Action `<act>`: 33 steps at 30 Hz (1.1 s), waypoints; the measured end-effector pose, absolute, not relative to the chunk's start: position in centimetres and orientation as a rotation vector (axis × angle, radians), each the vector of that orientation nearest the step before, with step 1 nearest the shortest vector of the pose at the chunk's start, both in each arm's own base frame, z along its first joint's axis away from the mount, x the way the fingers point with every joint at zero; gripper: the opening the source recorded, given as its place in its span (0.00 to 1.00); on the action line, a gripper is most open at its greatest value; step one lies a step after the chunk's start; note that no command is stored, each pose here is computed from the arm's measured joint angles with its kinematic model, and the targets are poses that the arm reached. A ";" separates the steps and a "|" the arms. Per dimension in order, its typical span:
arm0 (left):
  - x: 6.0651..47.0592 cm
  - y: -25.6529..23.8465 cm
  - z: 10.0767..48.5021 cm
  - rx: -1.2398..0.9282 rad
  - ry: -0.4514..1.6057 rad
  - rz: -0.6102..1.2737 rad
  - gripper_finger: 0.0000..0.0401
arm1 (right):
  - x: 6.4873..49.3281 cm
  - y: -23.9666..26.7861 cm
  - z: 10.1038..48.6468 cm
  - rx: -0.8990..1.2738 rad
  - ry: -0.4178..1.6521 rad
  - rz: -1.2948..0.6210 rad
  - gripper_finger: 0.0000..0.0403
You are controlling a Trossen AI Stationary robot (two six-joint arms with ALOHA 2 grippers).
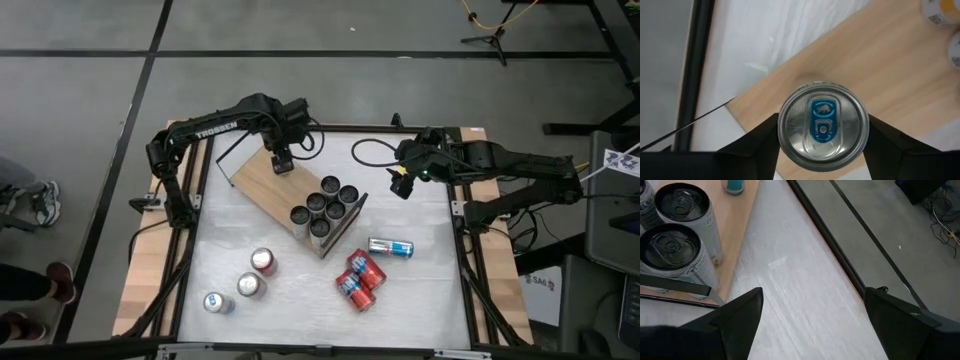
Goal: Place canned beverage on shelf
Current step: Put the top right blue soda can on the shelf
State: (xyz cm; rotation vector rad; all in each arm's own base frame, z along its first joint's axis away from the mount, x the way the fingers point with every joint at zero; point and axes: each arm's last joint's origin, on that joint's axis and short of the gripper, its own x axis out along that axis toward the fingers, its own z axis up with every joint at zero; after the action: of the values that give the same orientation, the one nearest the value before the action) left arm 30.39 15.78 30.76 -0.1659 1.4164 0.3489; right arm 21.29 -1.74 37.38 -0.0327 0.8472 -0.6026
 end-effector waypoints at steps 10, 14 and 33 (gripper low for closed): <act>28.1 17.2 32.6 -0.166 1.374 0.382 0.54 | 21.3 -1.7 37.4 -0.032 0.847 -0.603 0.85; 27.9 17.5 32.6 -0.171 1.369 0.392 0.54 | 21.3 -1.7 37.4 -0.032 0.847 -0.603 0.85; 27.8 17.4 29.9 -0.190 1.414 0.374 0.60 | 21.3 -1.8 37.4 -0.032 0.847 -0.603 0.85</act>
State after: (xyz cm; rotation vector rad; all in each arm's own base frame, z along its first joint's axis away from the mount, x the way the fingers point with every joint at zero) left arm 27.81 17.40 29.94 -0.1896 1.4138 0.3739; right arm 21.29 -1.75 37.37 -0.0322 0.8471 -0.6031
